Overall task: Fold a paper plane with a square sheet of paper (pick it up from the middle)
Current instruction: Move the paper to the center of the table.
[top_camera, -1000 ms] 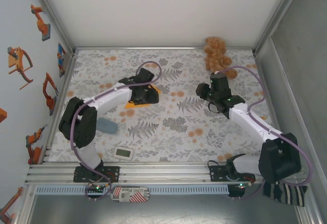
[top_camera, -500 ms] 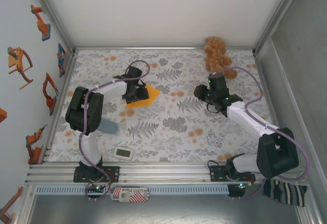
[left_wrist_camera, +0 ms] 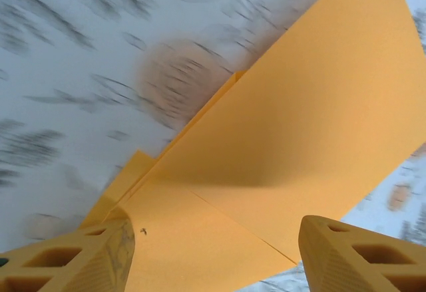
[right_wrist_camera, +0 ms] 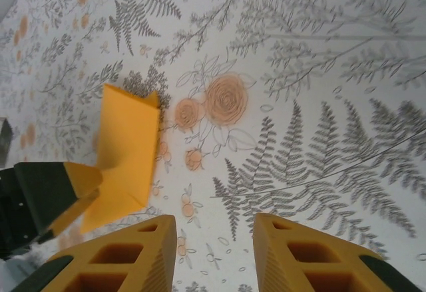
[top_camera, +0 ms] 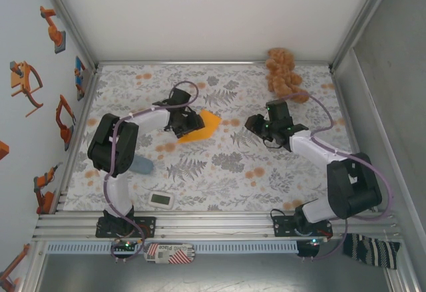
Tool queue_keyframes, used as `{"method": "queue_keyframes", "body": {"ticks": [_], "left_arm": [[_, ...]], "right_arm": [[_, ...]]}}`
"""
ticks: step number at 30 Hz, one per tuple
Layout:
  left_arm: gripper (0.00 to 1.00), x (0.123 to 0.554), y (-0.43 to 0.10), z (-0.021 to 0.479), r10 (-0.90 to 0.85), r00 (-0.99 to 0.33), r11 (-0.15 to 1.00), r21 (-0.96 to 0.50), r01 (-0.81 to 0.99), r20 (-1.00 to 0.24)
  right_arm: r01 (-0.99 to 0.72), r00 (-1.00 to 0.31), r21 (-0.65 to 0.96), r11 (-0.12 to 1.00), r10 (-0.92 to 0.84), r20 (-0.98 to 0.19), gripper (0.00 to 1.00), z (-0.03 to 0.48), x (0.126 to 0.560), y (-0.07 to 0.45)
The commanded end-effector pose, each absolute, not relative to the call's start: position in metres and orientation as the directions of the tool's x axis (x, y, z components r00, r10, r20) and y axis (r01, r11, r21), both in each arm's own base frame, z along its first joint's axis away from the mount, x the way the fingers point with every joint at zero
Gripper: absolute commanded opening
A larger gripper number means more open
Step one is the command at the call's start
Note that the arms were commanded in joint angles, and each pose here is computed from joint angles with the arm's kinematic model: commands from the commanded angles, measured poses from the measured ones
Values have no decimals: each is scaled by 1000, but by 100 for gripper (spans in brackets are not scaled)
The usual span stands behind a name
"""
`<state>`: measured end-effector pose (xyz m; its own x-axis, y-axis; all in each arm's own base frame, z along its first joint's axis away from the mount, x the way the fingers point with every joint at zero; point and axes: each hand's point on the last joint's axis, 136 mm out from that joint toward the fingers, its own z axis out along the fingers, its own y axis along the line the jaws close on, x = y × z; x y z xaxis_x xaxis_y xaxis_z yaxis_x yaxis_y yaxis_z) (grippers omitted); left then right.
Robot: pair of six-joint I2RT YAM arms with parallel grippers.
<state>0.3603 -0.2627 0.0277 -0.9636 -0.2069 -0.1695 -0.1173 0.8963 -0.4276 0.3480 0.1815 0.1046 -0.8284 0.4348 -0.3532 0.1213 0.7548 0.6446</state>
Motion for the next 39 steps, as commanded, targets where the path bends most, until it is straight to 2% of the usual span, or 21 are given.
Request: {"method": "queue_keyframes", "body": {"ticks": [1, 5, 8, 11, 15, 18, 25, 39], "left_arm": [[64, 326, -302, 19, -252, -967, 834, -514, -201, -30], [56, 315, -329, 16, -304, -953, 772, -581, -256, 17], [51, 311, -331, 13, -347, -938, 751, -591, -293, 25], [48, 306, -331, 13, -357, -934, 743, -596, -303, 30], [41, 302, -326, 19, -345, -938, 767, -575, -285, 4], [36, 301, -320, 19, -340, -941, 786, -552, -278, -10], [31, 298, -319, 12, -349, -937, 779, -554, -295, 9], [31, 295, -315, -3, -432, -891, 651, -637, -412, 135]], "right_arm": [[171, -838, 750, 639, 494, -230, 35, 99, 343, 197], [246, -838, 782, 572, 532, -125, 34, 80, 332, 204], [301, -831, 782, 545, 552, -65, 34, 65, 322, 207], [315, -841, 779, 542, 540, -35, 33, 55, 317, 215], [293, -865, 789, 540, 502, -23, 27, 51, 317, 230], [308, -868, 778, 548, 497, -7, 25, 45, 318, 235], [351, -855, 762, 543, 517, 26, 29, 30, 313, 236], [382, -851, 728, 569, 524, 37, 29, 25, 313, 243]]}}
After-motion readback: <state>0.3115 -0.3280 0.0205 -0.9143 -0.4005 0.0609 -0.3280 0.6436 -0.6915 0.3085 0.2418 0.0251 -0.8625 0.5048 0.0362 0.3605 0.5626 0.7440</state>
